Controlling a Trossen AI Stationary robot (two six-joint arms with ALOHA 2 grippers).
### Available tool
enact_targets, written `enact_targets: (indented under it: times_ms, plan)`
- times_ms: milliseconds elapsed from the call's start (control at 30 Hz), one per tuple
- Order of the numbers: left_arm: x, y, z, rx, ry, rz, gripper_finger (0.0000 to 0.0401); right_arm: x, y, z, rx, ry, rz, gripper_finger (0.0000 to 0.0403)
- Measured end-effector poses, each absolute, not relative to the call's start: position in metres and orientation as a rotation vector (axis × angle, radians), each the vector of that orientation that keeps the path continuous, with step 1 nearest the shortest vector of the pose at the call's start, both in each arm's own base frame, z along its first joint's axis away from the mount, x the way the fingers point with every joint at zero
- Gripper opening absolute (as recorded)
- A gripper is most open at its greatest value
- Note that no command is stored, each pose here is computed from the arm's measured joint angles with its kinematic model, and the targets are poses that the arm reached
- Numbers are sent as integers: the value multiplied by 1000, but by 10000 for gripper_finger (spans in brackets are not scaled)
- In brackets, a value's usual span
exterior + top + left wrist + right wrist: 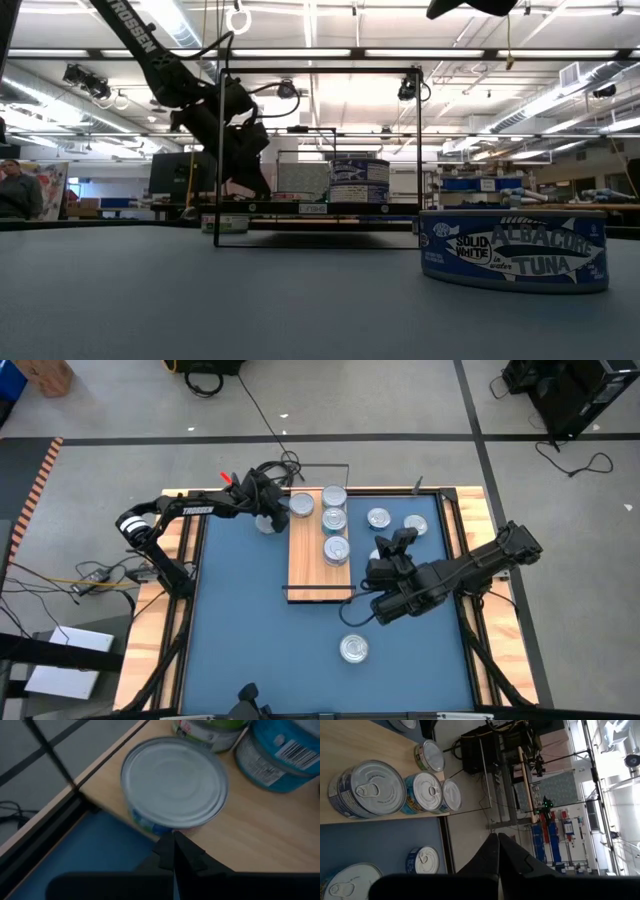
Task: Stack canned seafood by type on shelf
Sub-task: Put the green tuna can on the shelf aligned with the other green tuna can
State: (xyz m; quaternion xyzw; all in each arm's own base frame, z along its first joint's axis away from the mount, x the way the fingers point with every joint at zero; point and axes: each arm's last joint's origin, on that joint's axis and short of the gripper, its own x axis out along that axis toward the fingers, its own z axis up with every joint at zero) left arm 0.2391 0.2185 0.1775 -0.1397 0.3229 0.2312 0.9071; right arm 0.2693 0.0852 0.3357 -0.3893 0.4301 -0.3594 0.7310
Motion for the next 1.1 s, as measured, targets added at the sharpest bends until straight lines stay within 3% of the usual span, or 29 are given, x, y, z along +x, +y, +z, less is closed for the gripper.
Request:
enact_targets:
  times_ms: [867, 1100]
  plan:
    - [243, 221, 183, -235, 606, 480, 0, 270, 84, 336, -847, 945, -799, 7]
    - [246, 208, 175, -82, 755, 393, 0, 270, 84, 336, -845, 946, -798, 7]
